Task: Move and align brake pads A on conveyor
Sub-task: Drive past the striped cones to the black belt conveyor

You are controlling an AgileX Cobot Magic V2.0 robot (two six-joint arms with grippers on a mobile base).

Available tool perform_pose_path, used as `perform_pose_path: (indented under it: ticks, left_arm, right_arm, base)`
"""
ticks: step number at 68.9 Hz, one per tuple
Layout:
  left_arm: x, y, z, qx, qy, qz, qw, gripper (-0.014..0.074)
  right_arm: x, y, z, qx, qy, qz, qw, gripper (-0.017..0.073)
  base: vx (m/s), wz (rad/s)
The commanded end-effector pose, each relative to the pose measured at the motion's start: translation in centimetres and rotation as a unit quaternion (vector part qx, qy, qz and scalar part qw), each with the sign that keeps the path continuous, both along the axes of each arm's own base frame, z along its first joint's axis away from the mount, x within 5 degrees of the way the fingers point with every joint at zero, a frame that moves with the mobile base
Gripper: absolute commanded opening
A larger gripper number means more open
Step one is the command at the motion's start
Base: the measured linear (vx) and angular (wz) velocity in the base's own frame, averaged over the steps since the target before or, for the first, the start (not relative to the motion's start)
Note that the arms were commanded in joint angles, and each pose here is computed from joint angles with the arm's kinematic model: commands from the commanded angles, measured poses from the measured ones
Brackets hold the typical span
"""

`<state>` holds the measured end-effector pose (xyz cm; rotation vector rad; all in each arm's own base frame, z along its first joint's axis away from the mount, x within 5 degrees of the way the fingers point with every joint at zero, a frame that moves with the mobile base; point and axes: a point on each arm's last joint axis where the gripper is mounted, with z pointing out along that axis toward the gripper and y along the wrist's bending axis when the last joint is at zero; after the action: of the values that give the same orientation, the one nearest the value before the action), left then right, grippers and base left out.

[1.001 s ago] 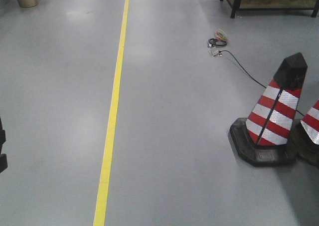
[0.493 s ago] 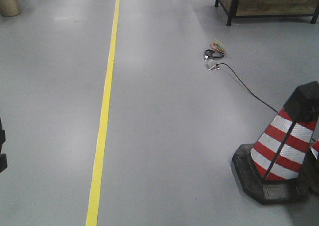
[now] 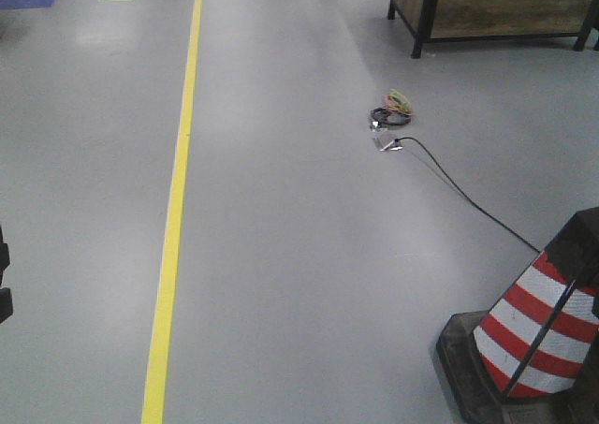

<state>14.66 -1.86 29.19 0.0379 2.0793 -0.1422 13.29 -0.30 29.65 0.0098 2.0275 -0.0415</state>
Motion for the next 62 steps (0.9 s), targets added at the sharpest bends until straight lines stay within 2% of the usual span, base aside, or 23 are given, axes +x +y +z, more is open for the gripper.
perform_pose_path:
  ticks: [1, 25, 62]
  left_arm:
    - [0.39, -0.1, 1.77, -0.012, -0.061, 0.001, 0.998, 0.0083]
    - [0.39, -0.1, 1.77, -0.012, -0.061, 0.001, 0.998, 0.0083]
    - [0.39, -0.1, 1.77, -0.012, -0.061, 0.001, 0.998, 0.0083]
  right_arm:
    - [0.28, 0.03, 1.82, -0.006, -0.061, 0.005, 0.998, 0.0025]
    - [0.28, 0.03, 1.82, -0.006, -0.061, 0.005, 0.998, 0.0025]
    - [0.28, 0.03, 1.82, -0.006, -0.061, 0.005, 0.998, 0.0025]
  base:
    - [0.36, -0.18]
    - [0.32, -0.39]
    - [0.26, -0.73]
